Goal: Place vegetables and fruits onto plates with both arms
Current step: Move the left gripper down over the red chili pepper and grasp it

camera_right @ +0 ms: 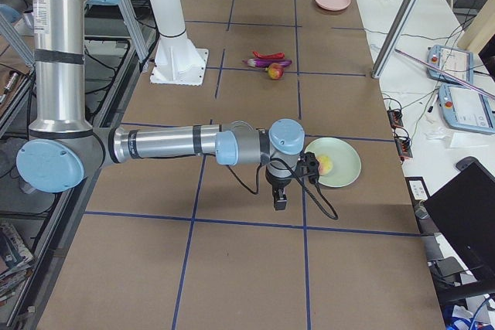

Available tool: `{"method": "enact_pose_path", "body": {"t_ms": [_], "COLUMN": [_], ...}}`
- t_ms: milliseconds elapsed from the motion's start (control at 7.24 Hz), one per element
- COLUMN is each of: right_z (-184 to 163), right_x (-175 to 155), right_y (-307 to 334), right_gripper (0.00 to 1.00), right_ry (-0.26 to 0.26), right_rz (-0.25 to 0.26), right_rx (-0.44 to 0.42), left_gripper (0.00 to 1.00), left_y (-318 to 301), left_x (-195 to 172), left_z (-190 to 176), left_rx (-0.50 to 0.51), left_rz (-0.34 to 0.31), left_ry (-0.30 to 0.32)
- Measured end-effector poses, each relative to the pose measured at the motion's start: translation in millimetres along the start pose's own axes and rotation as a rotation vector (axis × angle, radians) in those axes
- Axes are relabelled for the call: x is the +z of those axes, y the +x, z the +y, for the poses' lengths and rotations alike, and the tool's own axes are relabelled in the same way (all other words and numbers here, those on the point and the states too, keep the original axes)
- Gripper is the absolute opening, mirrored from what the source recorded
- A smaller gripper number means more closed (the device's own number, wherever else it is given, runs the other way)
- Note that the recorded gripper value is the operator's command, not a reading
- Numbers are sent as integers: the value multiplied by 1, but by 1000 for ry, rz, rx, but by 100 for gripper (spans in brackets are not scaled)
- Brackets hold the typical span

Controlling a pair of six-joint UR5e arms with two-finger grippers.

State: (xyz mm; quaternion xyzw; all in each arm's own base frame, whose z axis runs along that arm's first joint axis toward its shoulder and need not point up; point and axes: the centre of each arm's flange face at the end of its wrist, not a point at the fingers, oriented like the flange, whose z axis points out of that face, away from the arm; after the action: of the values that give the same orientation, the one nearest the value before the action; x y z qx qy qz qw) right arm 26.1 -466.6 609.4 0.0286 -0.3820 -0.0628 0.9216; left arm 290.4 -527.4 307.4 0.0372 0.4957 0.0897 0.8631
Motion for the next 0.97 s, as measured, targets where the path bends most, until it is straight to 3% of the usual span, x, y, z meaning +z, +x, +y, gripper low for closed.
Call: {"method": "enact_pose_path", "body": {"t_ms": [138, 552, 967], "right_z": [4, 6, 5], "right_x": [-1, -2, -2], "right_y": [0, 0, -1], "right_gripper": [100, 100, 100], "right_ry": [0, 2, 2], "right_rz": [1, 2, 0], "right_rx": [-3, -2, 1], "left_gripper": [100, 100, 77], "left_y": [59, 210, 245], "left_x": [28, 122, 189], "left_z": [4, 36, 62], "left_rx": [-48, -168, -180], "left_rz": [-1, -58, -146], "left_ry": [-3, 63, 101]}}
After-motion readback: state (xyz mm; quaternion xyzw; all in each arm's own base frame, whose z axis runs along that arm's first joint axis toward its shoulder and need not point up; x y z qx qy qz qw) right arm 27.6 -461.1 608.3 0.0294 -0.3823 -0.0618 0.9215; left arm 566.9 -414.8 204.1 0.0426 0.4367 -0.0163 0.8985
